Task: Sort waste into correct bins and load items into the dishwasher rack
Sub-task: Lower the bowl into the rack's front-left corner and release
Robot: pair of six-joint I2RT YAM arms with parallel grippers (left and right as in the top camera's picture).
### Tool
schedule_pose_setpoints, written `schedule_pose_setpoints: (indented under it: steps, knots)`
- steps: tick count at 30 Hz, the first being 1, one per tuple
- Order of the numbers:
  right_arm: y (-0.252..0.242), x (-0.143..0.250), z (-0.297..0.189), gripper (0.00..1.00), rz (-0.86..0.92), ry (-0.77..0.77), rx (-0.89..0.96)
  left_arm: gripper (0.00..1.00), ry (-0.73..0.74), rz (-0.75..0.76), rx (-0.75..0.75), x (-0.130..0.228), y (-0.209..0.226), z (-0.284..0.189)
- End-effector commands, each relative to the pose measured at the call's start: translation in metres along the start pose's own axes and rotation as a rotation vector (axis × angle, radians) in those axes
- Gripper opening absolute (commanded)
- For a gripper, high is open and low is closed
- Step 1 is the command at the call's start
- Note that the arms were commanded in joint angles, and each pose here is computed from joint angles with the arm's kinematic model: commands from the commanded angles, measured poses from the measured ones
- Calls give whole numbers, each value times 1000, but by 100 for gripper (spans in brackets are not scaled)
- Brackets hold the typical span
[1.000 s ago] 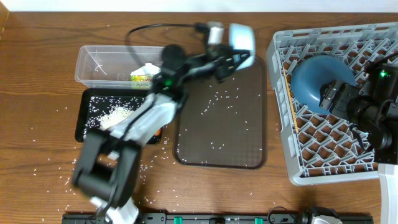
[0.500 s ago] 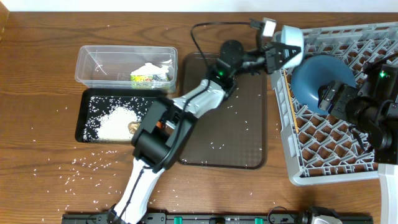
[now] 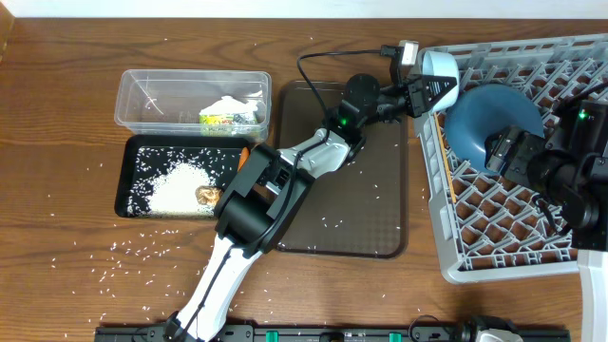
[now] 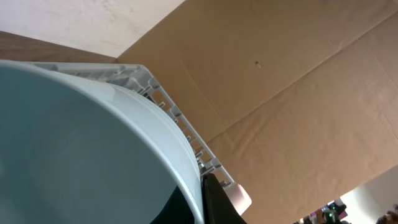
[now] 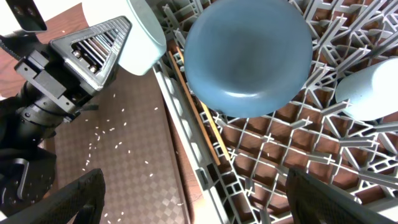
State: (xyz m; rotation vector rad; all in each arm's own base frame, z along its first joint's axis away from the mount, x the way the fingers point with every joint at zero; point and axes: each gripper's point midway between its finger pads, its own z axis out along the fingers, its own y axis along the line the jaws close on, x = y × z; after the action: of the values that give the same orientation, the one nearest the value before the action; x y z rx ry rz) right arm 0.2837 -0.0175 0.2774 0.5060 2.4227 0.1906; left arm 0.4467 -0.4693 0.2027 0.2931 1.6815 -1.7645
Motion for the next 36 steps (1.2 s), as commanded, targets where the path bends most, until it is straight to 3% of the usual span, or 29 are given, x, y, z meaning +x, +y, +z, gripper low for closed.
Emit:
schedule_pose_setpoints:
  steps: [1,5,36]
  knots:
    - [-1,-1,-1,86,19,-2,-1,6,-18,-25,5,-1,7,2]
    - [-1,-1,-1,86,5,-2,-1,6,-70,28,105,-14,-20,0]
    - [-2,-1,-1,86,-7,-3,2,6,28,-65,5,13,11,4]
